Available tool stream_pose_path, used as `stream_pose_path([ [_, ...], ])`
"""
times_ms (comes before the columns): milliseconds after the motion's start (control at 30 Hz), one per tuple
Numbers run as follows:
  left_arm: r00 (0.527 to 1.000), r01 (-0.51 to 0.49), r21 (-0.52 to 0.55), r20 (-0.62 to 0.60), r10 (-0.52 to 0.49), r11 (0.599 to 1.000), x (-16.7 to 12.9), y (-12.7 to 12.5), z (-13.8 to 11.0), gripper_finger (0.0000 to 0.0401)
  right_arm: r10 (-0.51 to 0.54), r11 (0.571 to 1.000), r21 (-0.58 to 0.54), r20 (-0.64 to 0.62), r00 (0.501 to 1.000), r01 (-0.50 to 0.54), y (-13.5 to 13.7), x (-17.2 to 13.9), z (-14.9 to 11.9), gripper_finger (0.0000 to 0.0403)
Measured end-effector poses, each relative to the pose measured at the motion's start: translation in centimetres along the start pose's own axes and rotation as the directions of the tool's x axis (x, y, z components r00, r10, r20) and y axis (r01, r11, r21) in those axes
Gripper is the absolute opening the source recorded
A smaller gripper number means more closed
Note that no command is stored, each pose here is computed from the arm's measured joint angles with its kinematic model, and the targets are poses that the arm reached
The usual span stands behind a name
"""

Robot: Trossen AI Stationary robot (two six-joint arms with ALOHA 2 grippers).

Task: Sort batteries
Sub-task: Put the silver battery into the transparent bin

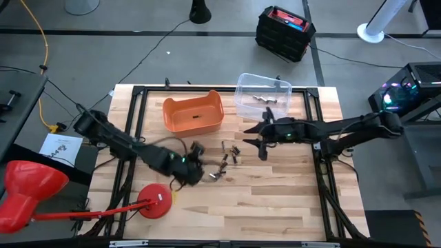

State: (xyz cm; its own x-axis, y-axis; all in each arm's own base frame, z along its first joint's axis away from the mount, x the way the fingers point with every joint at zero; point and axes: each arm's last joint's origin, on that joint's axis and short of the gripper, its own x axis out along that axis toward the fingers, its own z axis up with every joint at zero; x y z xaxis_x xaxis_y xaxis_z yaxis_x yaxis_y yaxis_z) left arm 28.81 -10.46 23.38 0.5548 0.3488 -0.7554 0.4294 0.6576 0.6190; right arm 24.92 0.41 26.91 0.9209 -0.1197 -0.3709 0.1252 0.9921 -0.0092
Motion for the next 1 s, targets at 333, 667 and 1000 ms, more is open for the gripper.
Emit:
stream_pose_path([
  [333,0.861,-0.238,-0.378,0.343,0.374,0.895,6.2,12.5,-5.8,0.0007,0.007,1.0,-0.002,0.239,0.971,-0.007,-0.7,-5.7,3.0,0.0154],
  [667,0.698,-0.293,-0.642,0.363,0.617,0.708,14.6,22.2,-10.3,0.0007,0.007,0.999,-0.036,0.267,0.964,0.002,-0.8,-6.4,3.2,0.0154],
  [1000,0.878,-0.158,-0.683,0.233,0.418,0.713,19.4,27.5,-8.0,0.0066,0.007,1.0,-0.029,0.26,0.966,0.0,-0.8,-6.4,3.2,0.0154],
])
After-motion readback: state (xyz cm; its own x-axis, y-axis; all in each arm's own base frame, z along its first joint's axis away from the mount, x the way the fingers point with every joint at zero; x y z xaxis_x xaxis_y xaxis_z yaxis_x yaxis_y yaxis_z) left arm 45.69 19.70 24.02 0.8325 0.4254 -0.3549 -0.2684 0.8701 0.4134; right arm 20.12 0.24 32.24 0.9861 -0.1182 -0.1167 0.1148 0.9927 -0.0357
